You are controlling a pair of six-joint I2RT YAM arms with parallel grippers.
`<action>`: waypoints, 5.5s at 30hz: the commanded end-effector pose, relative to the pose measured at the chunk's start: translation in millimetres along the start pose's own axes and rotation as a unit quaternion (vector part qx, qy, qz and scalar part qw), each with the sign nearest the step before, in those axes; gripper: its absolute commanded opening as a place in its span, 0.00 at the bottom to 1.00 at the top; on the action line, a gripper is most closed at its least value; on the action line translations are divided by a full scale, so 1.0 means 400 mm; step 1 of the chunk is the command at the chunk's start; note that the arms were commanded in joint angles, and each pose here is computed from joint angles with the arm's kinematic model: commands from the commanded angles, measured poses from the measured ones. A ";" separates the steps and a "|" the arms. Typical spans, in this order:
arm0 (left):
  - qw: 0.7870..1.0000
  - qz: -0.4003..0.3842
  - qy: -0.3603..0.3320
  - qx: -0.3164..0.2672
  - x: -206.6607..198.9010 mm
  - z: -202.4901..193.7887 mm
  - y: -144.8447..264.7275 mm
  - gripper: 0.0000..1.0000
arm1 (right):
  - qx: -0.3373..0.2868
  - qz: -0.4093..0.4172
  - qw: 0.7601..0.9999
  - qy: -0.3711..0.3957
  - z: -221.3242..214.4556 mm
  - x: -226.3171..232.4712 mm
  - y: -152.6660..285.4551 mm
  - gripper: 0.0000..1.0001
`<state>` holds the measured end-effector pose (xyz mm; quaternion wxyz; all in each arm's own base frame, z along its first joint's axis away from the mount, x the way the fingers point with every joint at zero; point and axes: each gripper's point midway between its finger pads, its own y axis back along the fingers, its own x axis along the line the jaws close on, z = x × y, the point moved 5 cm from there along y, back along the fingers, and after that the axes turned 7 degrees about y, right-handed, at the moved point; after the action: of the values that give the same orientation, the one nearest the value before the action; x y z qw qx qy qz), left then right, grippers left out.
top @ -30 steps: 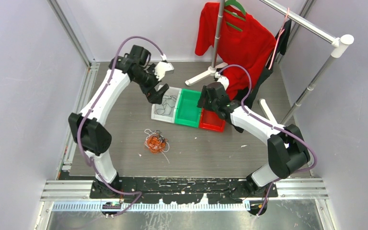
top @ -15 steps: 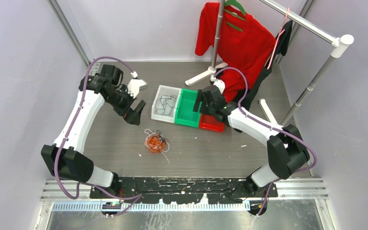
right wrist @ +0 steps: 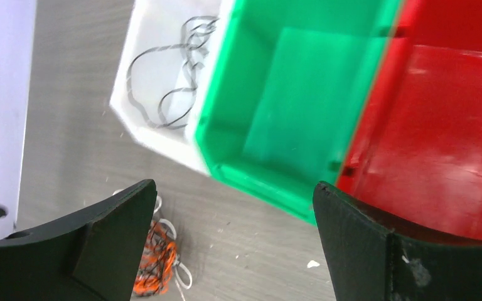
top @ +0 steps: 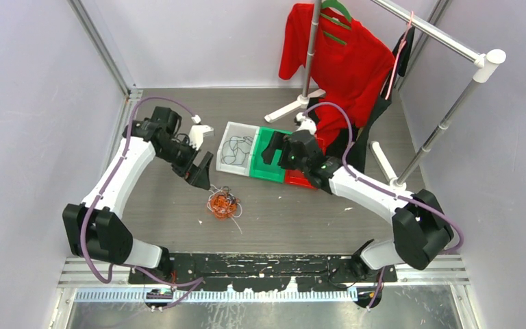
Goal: Untangle the cables
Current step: Untie the cable.
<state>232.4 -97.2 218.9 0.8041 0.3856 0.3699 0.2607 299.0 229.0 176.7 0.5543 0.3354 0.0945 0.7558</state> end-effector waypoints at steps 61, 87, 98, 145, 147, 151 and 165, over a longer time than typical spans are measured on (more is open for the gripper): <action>0.994 -0.035 -0.039 0.099 -0.039 -0.060 -0.194 0.56 | -0.064 0.174 0.973 0.140 -0.115 0.139 0.121 0.83; 0.994 -0.043 -0.085 0.050 -0.113 -0.054 -0.061 0.00 | -0.038 0.296 0.943 0.146 -0.168 0.320 0.134 0.86; 0.993 -0.037 -0.111 0.015 -0.172 -0.015 0.058 0.00 | -0.077 0.366 0.904 0.205 -0.211 0.411 0.110 0.90; 0.843 0.129 -0.241 -0.463 -0.420 0.275 0.676 0.00 | -0.007 0.314 0.934 0.171 -0.424 0.308 -0.022 0.48; 0.850 0.139 -0.239 -0.449 -0.402 0.277 0.656 0.00 | -0.006 0.310 0.935 0.173 -0.425 0.295 -0.010 0.39; 0.860 0.153 -0.240 -0.423 -0.381 0.227 0.630 0.00 | 0.009 0.300 0.935 0.187 -0.408 0.283 0.020 0.23; 0.918 0.173 -0.220 -0.280 -0.229 0.091 0.370 0.00 | -0.058 0.293 0.929 0.218 -0.249 0.303 0.116 0.73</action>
<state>185.9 -91.1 384.7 0.8724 0.2793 0.0551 0.3973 170.4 334.5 142.7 0.2929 0.1780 0.0845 0.9356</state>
